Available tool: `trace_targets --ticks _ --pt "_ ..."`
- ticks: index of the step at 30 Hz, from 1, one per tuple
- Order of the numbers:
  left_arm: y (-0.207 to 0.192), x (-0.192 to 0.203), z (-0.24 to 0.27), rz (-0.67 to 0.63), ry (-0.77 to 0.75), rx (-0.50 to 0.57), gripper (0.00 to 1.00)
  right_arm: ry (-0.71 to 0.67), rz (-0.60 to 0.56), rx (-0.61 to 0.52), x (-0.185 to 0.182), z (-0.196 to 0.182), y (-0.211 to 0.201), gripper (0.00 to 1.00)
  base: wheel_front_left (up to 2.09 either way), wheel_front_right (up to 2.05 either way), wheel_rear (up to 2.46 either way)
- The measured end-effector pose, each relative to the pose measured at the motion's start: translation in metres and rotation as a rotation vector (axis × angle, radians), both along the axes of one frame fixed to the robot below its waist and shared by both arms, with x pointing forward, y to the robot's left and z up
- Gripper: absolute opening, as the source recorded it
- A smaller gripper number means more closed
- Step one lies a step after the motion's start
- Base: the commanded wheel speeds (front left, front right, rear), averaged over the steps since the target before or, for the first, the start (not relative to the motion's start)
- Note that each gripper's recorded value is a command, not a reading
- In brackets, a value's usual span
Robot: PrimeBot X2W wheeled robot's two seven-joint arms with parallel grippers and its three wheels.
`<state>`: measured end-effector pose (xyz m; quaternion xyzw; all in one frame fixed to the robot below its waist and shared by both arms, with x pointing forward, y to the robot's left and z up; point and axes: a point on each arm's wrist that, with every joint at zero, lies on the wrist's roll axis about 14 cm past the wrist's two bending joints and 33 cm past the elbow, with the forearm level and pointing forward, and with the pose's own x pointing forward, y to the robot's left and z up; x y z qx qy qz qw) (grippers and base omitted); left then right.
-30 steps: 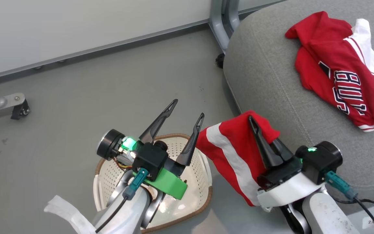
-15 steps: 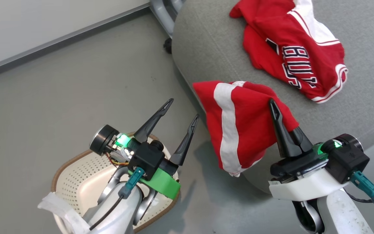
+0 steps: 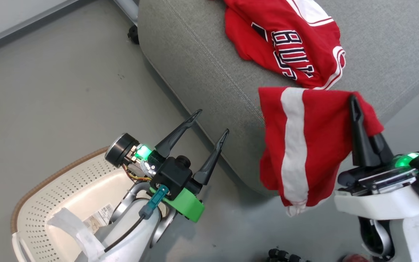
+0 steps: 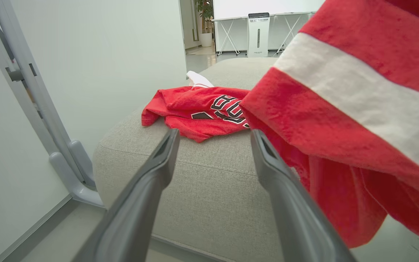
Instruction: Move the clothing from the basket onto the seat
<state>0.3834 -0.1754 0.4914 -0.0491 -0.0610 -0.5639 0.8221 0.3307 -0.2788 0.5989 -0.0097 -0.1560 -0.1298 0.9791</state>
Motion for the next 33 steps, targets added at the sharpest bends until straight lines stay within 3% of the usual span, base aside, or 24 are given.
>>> trace_targets --ticks 6,11,21,26,33 --pt "-0.002 0.006 -0.021 -0.014 0.04 0.008 1.0 -0.095 -0.051 -0.127 0.018 0.043 -0.027 0.0 0.0 0.0 0.0" --pt "0.002 0.019 -0.037 -0.004 0.062 0.011 1.0 -0.154 -0.063 -0.299 0.049 0.087 -0.061 0.0 0.0 0.0 0.0" --pt "0.039 0.052 -0.074 0.102 0.101 0.054 1.0 -0.203 -0.097 -0.42 0.123 0.153 -0.135 0.0 0.0 0.0 0.0" --pt "0.055 0.063 -0.094 0.149 0.135 0.069 1.0 -0.087 -0.09 -0.366 0.17 0.107 -0.151 0.0 0.0 0.0 0.0" --pt "0.072 0.07 -0.118 0.196 0.184 0.097 1.0 0.193 -0.053 -0.178 0.207 -0.041 -0.145 0.0 0.0 0.0 0.0"
